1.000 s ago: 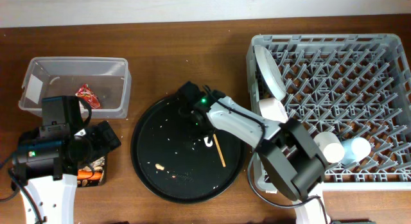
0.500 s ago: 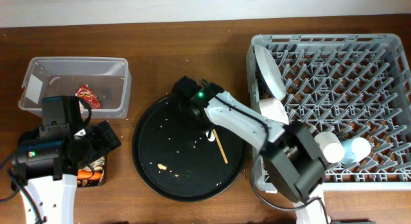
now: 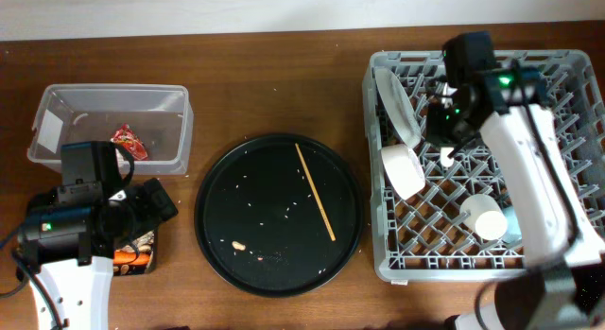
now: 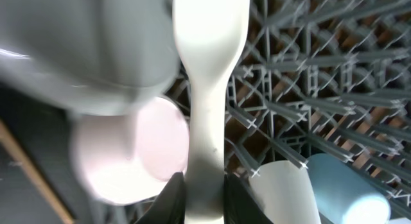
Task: Sort waste into correct bins and load items into the dishwasher rack
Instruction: 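Pick the white fork with the right gripper and drop it in the rack, then pick the wooden chopstick with the right gripper and place it in the rack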
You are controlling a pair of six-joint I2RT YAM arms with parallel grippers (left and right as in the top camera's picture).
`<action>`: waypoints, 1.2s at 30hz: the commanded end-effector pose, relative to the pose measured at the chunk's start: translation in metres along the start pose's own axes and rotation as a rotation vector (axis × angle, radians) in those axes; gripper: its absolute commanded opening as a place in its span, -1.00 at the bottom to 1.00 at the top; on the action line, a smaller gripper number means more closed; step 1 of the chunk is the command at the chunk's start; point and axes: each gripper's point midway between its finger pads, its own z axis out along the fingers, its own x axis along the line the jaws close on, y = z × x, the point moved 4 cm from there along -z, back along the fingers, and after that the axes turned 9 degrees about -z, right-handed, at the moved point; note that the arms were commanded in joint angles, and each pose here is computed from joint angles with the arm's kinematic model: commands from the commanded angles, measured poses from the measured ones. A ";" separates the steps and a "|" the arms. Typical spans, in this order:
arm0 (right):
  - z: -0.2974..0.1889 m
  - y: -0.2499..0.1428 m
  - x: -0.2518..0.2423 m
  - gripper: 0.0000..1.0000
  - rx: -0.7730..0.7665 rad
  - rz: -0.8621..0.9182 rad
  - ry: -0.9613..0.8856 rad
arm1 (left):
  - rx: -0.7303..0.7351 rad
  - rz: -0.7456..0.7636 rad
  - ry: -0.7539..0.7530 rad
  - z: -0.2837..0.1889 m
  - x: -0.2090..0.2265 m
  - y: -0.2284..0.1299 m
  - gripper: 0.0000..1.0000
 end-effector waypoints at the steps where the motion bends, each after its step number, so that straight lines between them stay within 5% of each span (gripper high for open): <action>1: 0.064 -0.017 -0.011 -0.64 0.179 -0.059 -0.105 | -0.007 0.001 -0.003 -0.002 0.001 0.000 0.99; 3: 0.083 -0.021 -0.017 -0.03 0.245 -0.083 -0.174 | -0.007 0.001 -0.003 -0.002 0.001 0.000 0.99; 5: 0.072 -0.022 -0.019 0.33 0.240 -0.077 -0.202 | -0.007 0.001 -0.003 -0.002 0.001 0.000 0.99; 10: -0.042 -0.009 0.074 0.36 -0.105 -0.218 0.086 | -0.007 0.001 -0.004 -0.002 0.001 0.000 0.99; 13: -0.060 -0.023 0.172 0.26 -0.193 -0.378 0.260 | -0.007 0.001 -0.003 -0.002 0.001 0.000 0.99; 15: -0.014 -0.032 0.217 0.11 -0.137 -0.410 0.219 | -0.007 0.001 -0.004 -0.002 0.001 0.000 0.99; 20: 0.097 -0.032 0.257 -0.01 0.017 -0.407 0.164 | -0.007 0.001 -0.004 -0.002 0.001 0.000 0.99; 24: 0.140 -0.042 0.263 -0.14 0.100 -0.423 0.130 | -0.007 0.001 -0.003 -0.002 0.001 0.000 0.99; 28: 0.150 -0.047 0.264 -0.79 0.133 -0.427 0.126 | -0.007 0.001 -0.004 -0.002 0.001 0.000 0.99; 30: 0.125 -0.044 0.259 -0.91 0.112 -0.429 0.122 | -0.007 0.001 -0.003 -0.002 0.001 0.000 0.99; 34: -0.010 -0.016 0.229 -0.92 -0.150 -0.376 0.222 | -0.007 0.001 -0.003 -0.002 0.001 0.000 0.99; 36: -0.081 -0.008 0.177 -0.92 -0.345 -0.315 0.213 | -0.007 0.001 -0.004 -0.002 0.001 0.000 0.99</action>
